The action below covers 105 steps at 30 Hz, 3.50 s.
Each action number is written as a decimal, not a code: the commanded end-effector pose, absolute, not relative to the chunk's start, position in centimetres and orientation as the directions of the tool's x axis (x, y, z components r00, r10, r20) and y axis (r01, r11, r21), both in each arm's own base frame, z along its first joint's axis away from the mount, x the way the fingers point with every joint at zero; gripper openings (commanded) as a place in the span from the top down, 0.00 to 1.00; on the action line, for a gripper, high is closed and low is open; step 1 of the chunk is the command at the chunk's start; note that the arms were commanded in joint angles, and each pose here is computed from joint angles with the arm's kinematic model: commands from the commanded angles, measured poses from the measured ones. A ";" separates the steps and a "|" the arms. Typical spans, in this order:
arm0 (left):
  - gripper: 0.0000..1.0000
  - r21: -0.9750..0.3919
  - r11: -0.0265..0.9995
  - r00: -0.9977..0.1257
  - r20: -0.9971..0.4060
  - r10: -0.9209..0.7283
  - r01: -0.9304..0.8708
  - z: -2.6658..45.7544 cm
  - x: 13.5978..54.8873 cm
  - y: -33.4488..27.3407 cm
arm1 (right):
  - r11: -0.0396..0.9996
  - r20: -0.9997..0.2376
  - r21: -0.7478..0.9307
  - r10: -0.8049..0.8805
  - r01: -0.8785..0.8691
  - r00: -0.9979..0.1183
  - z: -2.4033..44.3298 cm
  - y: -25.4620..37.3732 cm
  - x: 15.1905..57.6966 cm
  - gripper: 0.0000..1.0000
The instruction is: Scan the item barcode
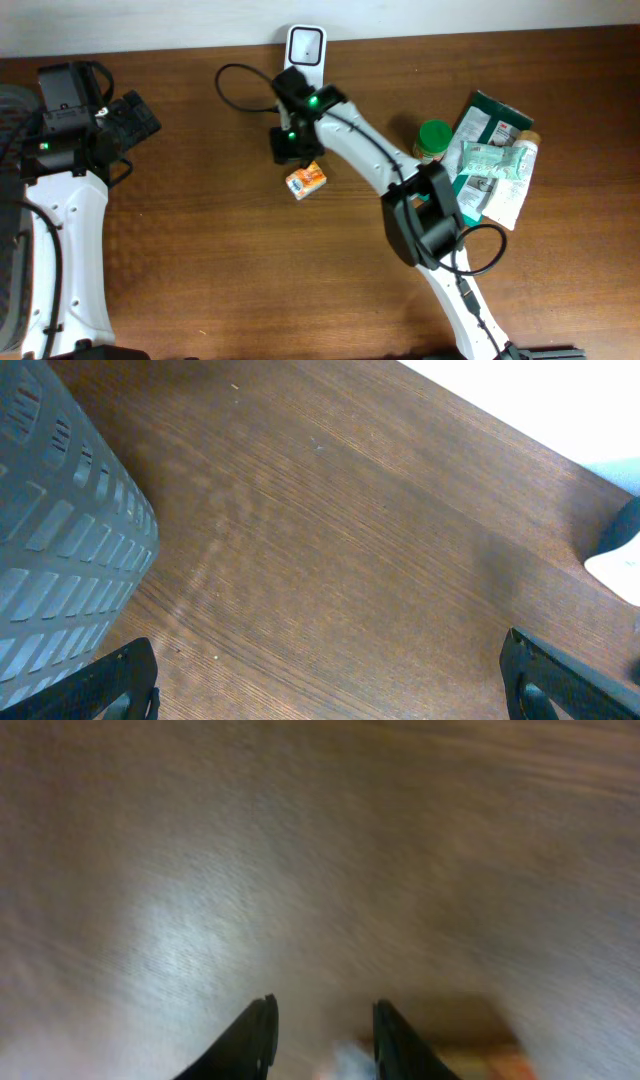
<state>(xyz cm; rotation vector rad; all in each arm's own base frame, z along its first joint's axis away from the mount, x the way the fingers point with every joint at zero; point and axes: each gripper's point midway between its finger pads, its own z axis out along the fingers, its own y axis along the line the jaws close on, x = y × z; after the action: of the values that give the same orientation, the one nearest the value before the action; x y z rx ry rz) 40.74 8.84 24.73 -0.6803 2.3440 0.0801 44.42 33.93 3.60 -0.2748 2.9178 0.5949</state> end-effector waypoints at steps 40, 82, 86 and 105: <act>0.01 -0.131 0.867 -0.613 -0.656 -0.440 -0.481 25.9 40.8 8.7 | 0.925 -0.121 0.188 -0.313 -0.331 -0.942 1.3 24.5 39.7 0.80; 0.01 -0.131 0.867 -0.613 -0.656 -0.440 -0.481 25.9 40.8 8.7 | 0.623 -0.059 0.735 -0.331 -0.266 -0.942 8.8 28.0 33.0 0.96; 0.01 -0.131 0.867 -0.613 -0.656 -0.440 -0.481 25.9 40.8 8.7 | 0.293 -0.156 0.915 -0.374 -0.276 -0.914 15.1 30.7 32.0 0.96; 0.01 -0.131 0.867 -0.613 -0.656 -0.440 -0.481 25.9 40.8 8.7 | 0.013 -0.032 0.999 -0.168 -0.034 -0.985 26.4 23.0 32.7 0.96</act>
<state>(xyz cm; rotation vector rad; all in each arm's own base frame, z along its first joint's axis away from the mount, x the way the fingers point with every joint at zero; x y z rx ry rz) 40.74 8.83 24.73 -0.6802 2.3441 0.0797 33.00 22.94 24.89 -0.1808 2.3596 2.2513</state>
